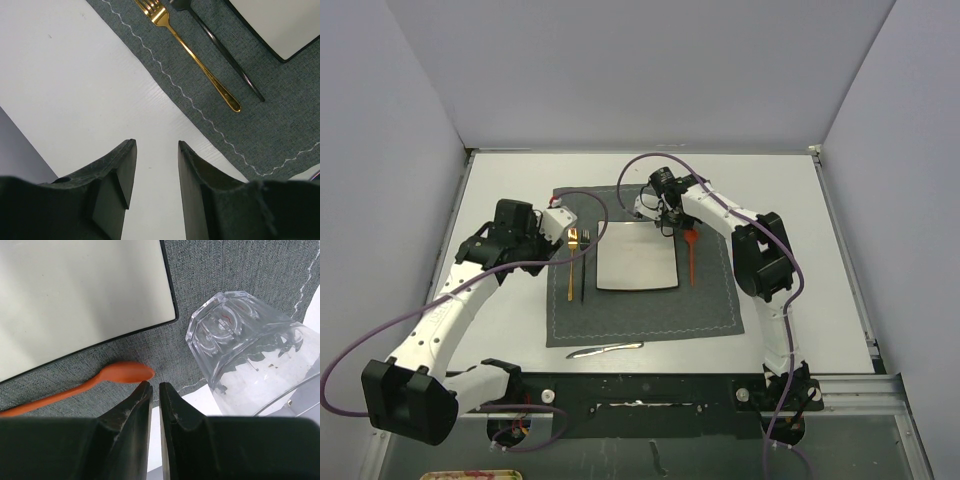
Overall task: Set the dinner table for one person
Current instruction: Place the spoon on the napkin.
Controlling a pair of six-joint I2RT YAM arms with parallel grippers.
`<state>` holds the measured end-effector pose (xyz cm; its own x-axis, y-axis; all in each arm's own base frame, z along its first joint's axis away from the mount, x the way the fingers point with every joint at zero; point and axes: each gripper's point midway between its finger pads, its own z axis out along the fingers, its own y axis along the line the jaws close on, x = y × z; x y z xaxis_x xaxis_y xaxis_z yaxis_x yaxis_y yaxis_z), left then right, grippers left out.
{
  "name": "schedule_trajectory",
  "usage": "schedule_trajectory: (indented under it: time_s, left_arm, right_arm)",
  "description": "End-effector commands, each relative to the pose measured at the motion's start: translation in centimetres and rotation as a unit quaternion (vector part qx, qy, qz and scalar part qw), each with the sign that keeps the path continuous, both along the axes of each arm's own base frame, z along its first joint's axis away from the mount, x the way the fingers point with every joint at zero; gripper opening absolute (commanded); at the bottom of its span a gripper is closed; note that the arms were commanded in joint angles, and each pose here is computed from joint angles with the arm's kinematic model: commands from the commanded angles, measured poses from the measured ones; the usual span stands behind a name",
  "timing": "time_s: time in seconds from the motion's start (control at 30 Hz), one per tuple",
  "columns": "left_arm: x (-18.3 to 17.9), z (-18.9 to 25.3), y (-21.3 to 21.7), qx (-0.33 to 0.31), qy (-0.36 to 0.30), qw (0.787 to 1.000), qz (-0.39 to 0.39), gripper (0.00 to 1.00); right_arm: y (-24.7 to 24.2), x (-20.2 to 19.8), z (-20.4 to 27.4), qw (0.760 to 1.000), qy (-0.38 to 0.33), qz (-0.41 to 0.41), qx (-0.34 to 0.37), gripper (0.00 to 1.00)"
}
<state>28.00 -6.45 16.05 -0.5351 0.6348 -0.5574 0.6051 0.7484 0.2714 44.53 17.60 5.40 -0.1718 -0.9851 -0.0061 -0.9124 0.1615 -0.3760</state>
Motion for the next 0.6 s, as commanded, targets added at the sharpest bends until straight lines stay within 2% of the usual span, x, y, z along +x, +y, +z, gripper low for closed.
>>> schedule_trajectory:
  time_s: [0.0, 0.4, 0.57]
  left_arm:
    - [1.2, 2.0, -0.8, -0.015, -0.03, 0.999, -0.012, 0.37]
    - [1.3, 2.1, -1.0, -0.017, -0.026, 0.999, -0.015, 0.37]
    - [1.6, 3.6, -1.0, -0.026, -0.046, 0.999, -0.005, 0.37]
  right_arm:
    - [-0.1, 1.1, 2.8, 0.999, -0.036, -0.005, 0.006, 0.14]
    - [0.4, 1.2, 4.3, 0.999, -0.049, -0.004, 0.023, 0.14]
    - [2.4, 0.4, 8.1, 0.993, -0.059, -0.001, 0.099, 0.14]
